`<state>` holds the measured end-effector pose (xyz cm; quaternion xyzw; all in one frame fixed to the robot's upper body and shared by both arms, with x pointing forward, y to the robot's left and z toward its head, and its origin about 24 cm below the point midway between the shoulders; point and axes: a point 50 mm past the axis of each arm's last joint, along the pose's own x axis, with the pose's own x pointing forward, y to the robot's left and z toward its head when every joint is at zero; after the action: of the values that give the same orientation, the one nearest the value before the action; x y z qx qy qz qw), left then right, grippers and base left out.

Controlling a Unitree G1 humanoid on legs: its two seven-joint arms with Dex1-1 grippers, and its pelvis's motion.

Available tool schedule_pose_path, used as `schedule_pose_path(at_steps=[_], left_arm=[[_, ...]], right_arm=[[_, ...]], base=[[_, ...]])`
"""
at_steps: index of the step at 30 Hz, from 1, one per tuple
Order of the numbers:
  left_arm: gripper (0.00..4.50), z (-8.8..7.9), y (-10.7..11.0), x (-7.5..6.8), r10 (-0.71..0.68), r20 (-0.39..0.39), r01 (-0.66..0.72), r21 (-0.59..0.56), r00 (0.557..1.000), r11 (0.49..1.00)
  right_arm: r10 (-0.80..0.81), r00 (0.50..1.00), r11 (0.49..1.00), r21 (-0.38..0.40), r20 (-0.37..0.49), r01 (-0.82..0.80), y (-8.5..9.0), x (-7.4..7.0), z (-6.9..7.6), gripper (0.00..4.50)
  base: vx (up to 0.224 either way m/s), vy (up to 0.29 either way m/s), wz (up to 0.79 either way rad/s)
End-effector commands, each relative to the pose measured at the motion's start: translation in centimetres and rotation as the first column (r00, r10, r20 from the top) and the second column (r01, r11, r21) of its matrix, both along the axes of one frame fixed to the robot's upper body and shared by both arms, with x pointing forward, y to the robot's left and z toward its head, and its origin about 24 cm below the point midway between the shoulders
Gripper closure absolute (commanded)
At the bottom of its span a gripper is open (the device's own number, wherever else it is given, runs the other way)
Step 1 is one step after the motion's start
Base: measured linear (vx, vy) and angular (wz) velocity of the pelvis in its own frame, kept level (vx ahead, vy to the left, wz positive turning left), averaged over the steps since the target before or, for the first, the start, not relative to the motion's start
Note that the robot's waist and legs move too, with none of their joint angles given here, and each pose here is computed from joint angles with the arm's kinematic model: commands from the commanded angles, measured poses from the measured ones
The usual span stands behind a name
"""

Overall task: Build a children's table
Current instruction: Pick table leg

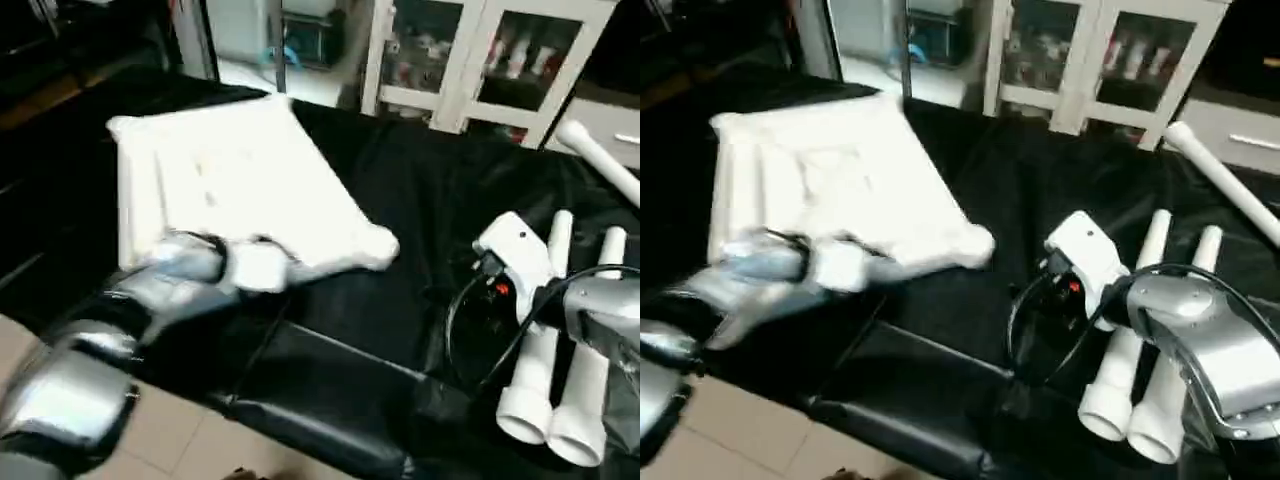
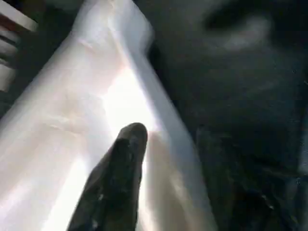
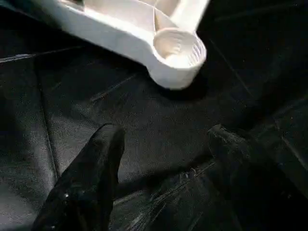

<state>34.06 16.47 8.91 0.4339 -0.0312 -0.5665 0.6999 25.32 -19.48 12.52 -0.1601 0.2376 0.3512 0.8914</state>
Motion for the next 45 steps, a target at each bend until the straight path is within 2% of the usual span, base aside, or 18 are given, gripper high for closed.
schedule_pose_path(at_steps=[1,4,5,9,12,14,15,16,19,21,24,26,29,32,37,38,42,45], left_arm=[[2.2,0.6,-0.5,-0.9,-0.073,0.018,0.074,-0.063,0.997,0.995],[1.99,1.0,-1.3,-2.2,-0.095,-0.016,0.091,-0.159,0.995,0.983],[1.88,1.6,-2.1,-2.8,-0.079,-0.065,0.059,-0.268,0.995,0.962],[1.67,2.3,-3.0,-3.2,-0.062,-0.125,0.01,-0.381,0.99,0.925],[1.52,2.7,-3.5,-3.3,-0.028,-0.166,-0.05,-0.448,0.986,0.892],[1.5,2.7,-3.6,-3.4,0.024,-0.222,-0.13,-0.477,0.975,0.869],[1.5,2.6,-3.6,-3.6,0.069,-0.269,-0.198,-0.491,0.961,0.849],[1.5,2.6,-3.6,-3.6,0.069,-0.269,-0.198,-0.491,0.961,0.849],[1.5,2.9,-4.0,-5.2,0.056,-0.321,-0.215,-0.487,0.945,0.846],[1.5,2.9,-4.3,-5.8,0.025,-0.344,-0.202,-0.487,0.938,0.85],[1.17,3.1,-5.0,-7.5,-0.039,-0.423,-0.177,-0.459,0.905,0.871],[1.03,3.1,-5.2,-8.0,-0.049,-0.442,-0.167,-0.437,0.896,0.884],[0.79,3.2,-5.3,-8.3,-0.041,-0.454,-0.173,-0.42,0.89,0.891],[0.58,3.9,-5.4,-9.0,-0.036,-0.484,-0.18,-0.394,0.875,0.901],[0.26,4.2,-5.5,-9.3,-0.041,-0.496,-0.173,-0.378,0.867,0.91],[0.11,4.3,-5.4,-9.6,-0.048,-0.505,-0.16,-0.36,0.862,0.919],[0.0,5.2,-5.1,-10.1,-0.075,-0.533,-0.141,-0.353,0.842,0.925],[0.0,5.4,-5.1,-10.1,-0.062,-0.538,-0.153,-0.345,0.841,0.926]], right_arm=[[-0.036,0.999,0.999,-0.004,0.02,0.037,-0.2,0.2,0.5,1.38],[-0.207,0.978,0.978,0.008,0.014,0.207,-1.3,1.6,0.6,1.22],[-0.356,0.934,0.934,0.016,-0.009,0.356,-2.2,2.7,0.5,1.13],[-0.455,0.89,0.891,-0.007,-0.027,0.455,-3.1,3.3,0.2,1.03],[-0.519,0.854,0.854,-0.056,-0.037,0.517,-3.9,3.4,-0.1,0.68],[-0.58,0.814,0.813,-0.092,-0.039,0.575,-4.7,3.4,-0.2,0.54],[-0.639,0.767,0.766,-0.138,-0.055,0.628,-5.5,3.3,-0.6,0.4],[-0.639,0.767,0.766,-0.138,-0.055,0.628,-5.5,3.3,-0.6,0.31],[-0.709,0.697,0.703,-0.197,-0.109,0.684,-6.6,3.0,-1.8,0.09],[-0.736,0.67,0.674,-0.203,-0.096,0.711,-7.0,3.1,-2.1,0.09],[-0.799,0.591,0.6,-0.204,-0.112,0.773,-7.6,3.2,-2.9,0.0],[-0.813,0.567,0.582,-0.206,-0.131,0.787,-7.8,3.2,-3.2,0.0],[-0.822,0.55,0.57,-0.21,-0.148,0.795,-7.9,3.2,-3.5,0.0],[-0.824,0.511,0.559,-0.203,-0.244,0.804,-7.5,3.0,-4.5,0.0],[-0.825,0.498,0.554,-0.204,-0.269,0.807,-7.4,2.8,-4.9,0.0],[-0.825,0.482,0.546,-0.195,-0.294,0.815,-7.3,2.7,-5.1,0.28],[-0.817,0.429,0.519,-0.168,-0.385,0.838,-7.2,2.3,-5.9,0.48],[-0.814,0.416,0.511,-0.159,-0.406,0.845,-7.2,2.4,-6.0,0.74]], base=[[0.0,0.0,0.0],[0.0,0.0,0.0],[0.0,0.0,0.0],[0.0,0.0,0.0],[0.0,0.0,0.0],[0.0,0.0,0.0],[0.0,0.0,0.0],[0.0,0.0,0.0],[0.0,0.0,0.0],[0.0,0.0,0.0],[0.0,0.0,0.0],[0.0,0.0,0.0],[0.0,0.0,0.0],[0.0,0.0,0.0],[0.0,0.0,0.0],[0.0,0.0,0.0],[0.0,0.0,0.0],[0.0,0.0,0.0]])
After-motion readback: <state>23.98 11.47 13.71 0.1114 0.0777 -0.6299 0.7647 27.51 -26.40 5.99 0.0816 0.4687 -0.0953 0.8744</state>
